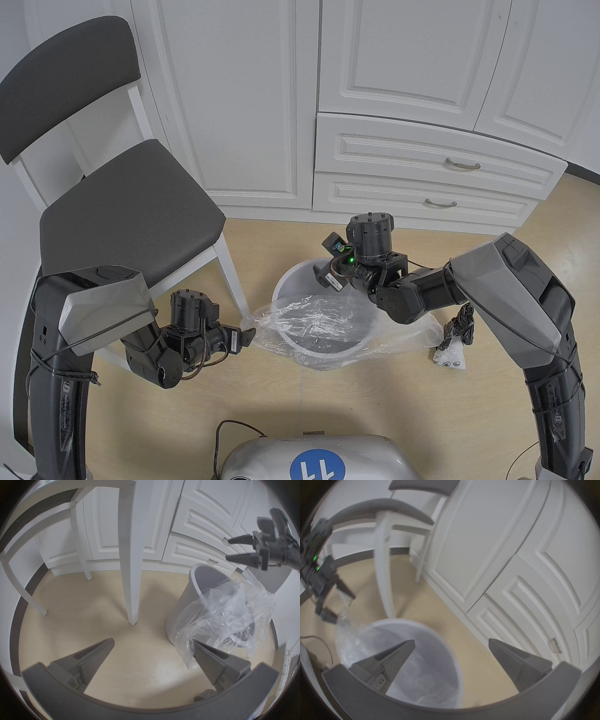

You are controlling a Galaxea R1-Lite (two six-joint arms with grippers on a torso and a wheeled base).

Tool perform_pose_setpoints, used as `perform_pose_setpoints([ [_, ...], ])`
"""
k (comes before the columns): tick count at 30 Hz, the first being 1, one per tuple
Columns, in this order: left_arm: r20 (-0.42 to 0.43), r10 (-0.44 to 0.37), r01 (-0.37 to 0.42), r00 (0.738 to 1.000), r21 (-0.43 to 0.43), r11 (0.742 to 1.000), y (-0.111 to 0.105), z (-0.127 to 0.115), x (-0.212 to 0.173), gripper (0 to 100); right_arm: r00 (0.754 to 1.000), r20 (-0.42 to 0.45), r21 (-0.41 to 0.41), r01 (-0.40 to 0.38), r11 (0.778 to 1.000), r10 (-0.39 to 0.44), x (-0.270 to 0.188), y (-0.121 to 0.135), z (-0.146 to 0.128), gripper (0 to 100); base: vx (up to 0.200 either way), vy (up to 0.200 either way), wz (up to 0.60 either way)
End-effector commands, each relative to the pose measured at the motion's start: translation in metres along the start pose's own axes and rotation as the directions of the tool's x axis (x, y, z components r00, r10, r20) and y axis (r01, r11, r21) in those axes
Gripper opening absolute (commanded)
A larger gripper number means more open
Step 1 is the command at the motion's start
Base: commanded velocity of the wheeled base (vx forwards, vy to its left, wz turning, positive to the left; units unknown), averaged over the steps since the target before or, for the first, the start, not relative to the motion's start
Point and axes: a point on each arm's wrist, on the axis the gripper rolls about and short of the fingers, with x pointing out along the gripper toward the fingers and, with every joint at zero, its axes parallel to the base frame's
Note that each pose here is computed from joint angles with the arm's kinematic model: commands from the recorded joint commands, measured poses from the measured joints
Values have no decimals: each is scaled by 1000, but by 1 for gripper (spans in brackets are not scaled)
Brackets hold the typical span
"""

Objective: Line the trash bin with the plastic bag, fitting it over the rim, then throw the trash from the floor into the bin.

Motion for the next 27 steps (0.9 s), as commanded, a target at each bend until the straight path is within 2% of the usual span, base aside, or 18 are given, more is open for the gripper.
perform_pose_setpoints([
  [1,-1,1,-1,1000,-1,1000,0,0,0,100,999,-7,45,51,998,-51,13,-4,-4,100,0,0,0],
  [4,-1,1,-1,1000,-1,1000,0,0,0,100,999,0,45,42,998,-42,-4,-11,8,100,0,0,0],
  [5,-1,1,-1,1000,-1,1000,0,0,0,100,1000,-20,27,14,1000,-14,-27,-16,15,100,0,0,0],
  [6,-2,1,-1,1000,-1,1000,0,-1,0,100,1000,-24,25,10,1000,-9,-29,-16,15,100,0,0,0],
  [7,1,1,-1,1000,-1,1000,0,0,0,100,997,-65,-2,-45,999,45,-56,-14,18,100,0,0,0],
  [10,4,1,-1,1000,-1,1000,0,1,0,100,979,-162,-42,-132,990,124,-87,-7,5,100,0,0,0],
  [11,4,1,-1,1000,-1,1000,0,1,0,100,979,-162,-42,-132,990,124,-87,-7,5,100,0,0,0],
  [12,2,1,-1,1000,-1,1000,0,0,-1,100,969,-199,-60,-162,985,147,-91,0,-5,100,0,0,0],
  [20,6,2,-2,1000,-3,1000,1,1,-1,100,952,-255,-68,-196,978,173,-64,25,-28,100,0,0,0],
  [27,6,2,-2,1000,-3,1000,1,1,0,100,952,-270,-49,-166,985,147,-18,41,-49,100,0,0,0],
])
